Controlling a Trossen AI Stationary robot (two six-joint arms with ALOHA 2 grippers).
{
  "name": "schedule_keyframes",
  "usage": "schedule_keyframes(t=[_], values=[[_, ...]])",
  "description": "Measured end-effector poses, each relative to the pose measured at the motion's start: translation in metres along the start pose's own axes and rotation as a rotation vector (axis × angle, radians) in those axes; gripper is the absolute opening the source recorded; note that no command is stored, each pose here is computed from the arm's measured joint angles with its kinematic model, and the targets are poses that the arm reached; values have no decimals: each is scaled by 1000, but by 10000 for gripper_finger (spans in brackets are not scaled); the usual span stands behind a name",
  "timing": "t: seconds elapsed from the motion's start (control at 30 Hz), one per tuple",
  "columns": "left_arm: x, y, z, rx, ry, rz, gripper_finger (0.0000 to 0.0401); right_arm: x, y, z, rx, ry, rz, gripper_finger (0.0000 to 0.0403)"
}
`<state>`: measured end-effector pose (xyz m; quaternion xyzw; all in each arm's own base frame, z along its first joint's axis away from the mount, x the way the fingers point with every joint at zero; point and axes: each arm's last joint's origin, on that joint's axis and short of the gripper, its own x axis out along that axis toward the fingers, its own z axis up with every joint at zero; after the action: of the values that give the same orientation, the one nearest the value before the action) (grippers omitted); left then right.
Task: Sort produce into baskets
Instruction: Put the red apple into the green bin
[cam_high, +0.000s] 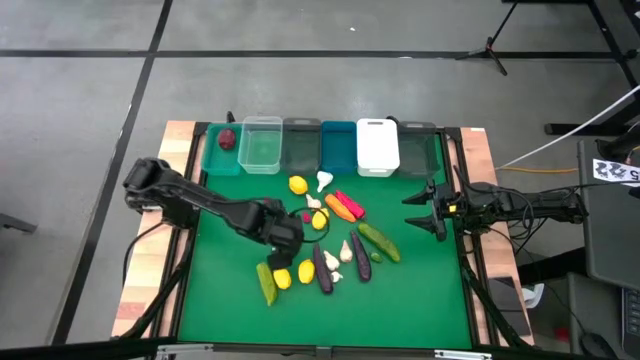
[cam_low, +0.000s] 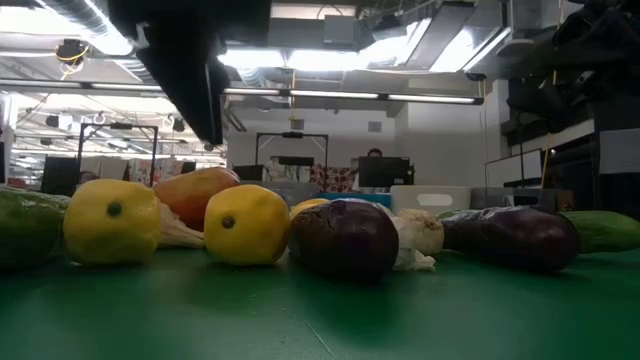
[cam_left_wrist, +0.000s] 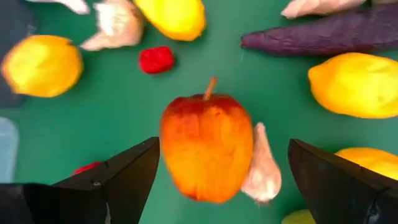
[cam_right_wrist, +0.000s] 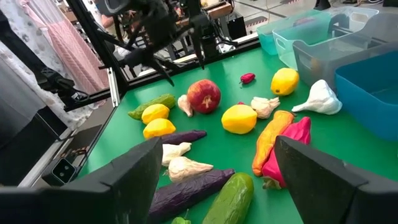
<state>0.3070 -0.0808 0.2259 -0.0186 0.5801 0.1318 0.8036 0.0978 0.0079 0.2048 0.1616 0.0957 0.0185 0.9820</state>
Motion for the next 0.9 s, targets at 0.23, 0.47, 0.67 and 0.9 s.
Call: schedule_keyframes(t=[0.23, 0.47, 0.67, 0.9], values=[[7, 12, 6, -26, 22, -3, 347, 0, -1, -3, 0, 27, -9, 310], [18, 34, 10, -63, 66, -113, 347, 0, -1, -3, -1, 34, -11, 310], [28, 37, 5, -85, 83, -129, 347, 0, -2, -6, 0, 61, -12, 310], [41, 26, -6, -108, 50, -163, 347, 0, -2, -7, -1, 73, -16, 310]])
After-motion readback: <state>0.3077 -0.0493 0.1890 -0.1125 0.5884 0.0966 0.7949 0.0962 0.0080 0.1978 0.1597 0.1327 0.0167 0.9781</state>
